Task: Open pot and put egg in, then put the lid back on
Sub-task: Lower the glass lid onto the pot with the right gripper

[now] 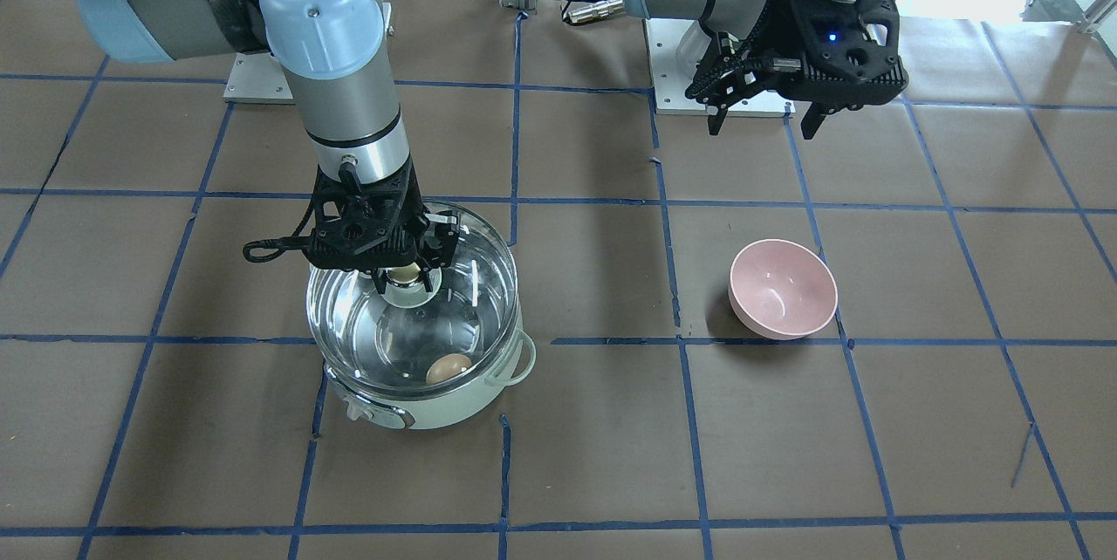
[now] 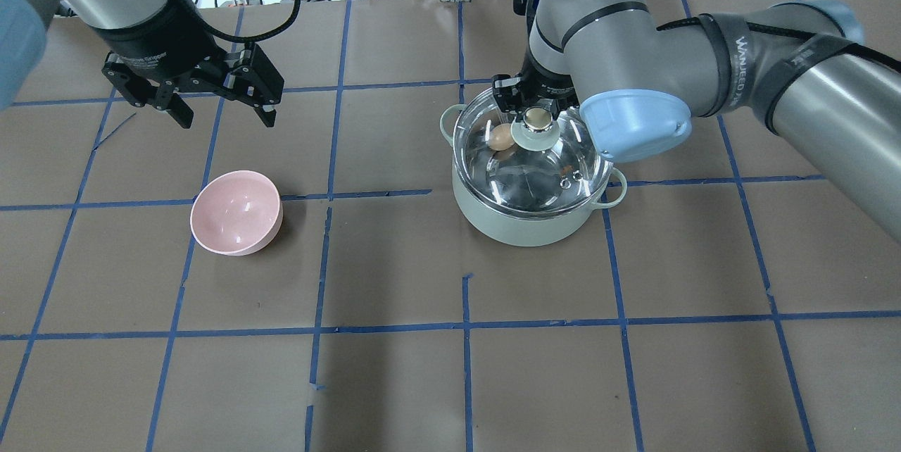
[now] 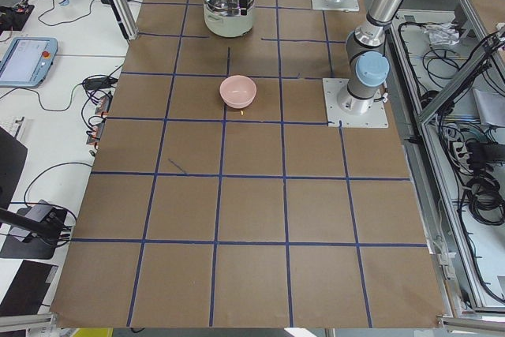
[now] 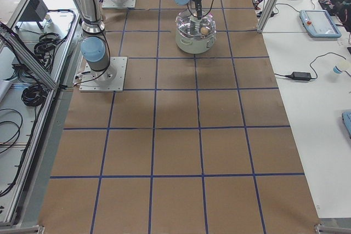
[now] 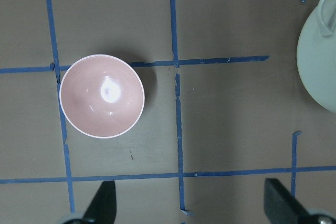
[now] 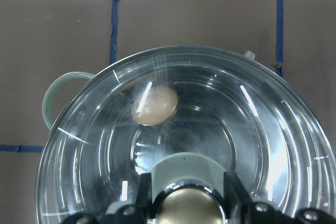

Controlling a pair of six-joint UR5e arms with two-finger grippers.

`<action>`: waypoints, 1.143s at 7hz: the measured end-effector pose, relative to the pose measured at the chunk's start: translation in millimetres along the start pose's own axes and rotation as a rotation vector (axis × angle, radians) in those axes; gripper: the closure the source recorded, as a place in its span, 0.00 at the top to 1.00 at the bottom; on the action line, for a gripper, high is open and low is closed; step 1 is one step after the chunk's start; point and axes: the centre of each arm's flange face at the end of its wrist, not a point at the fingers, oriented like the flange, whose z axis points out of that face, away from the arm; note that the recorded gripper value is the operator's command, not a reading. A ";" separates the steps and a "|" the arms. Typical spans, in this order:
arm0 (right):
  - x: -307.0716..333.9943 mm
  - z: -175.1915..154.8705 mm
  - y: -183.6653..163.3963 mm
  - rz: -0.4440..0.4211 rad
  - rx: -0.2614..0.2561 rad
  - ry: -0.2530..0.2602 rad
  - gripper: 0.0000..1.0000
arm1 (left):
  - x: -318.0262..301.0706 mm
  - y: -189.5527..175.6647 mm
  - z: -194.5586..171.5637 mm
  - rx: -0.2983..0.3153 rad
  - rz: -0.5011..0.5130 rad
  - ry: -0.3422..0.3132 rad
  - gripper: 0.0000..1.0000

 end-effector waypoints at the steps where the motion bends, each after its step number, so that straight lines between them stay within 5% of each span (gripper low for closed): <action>1: 0.6 3.5 1.6 0.001 0.003 0.000 0.37 | 0.8 0.2 0.7 -0.001 0.001 0.003 1.00; 8: 0.6 8.0 3.4 0.003 0.002 0.000 0.40 | -2.9 -0.8 1.2 0.007 -0.001 -0.027 1.00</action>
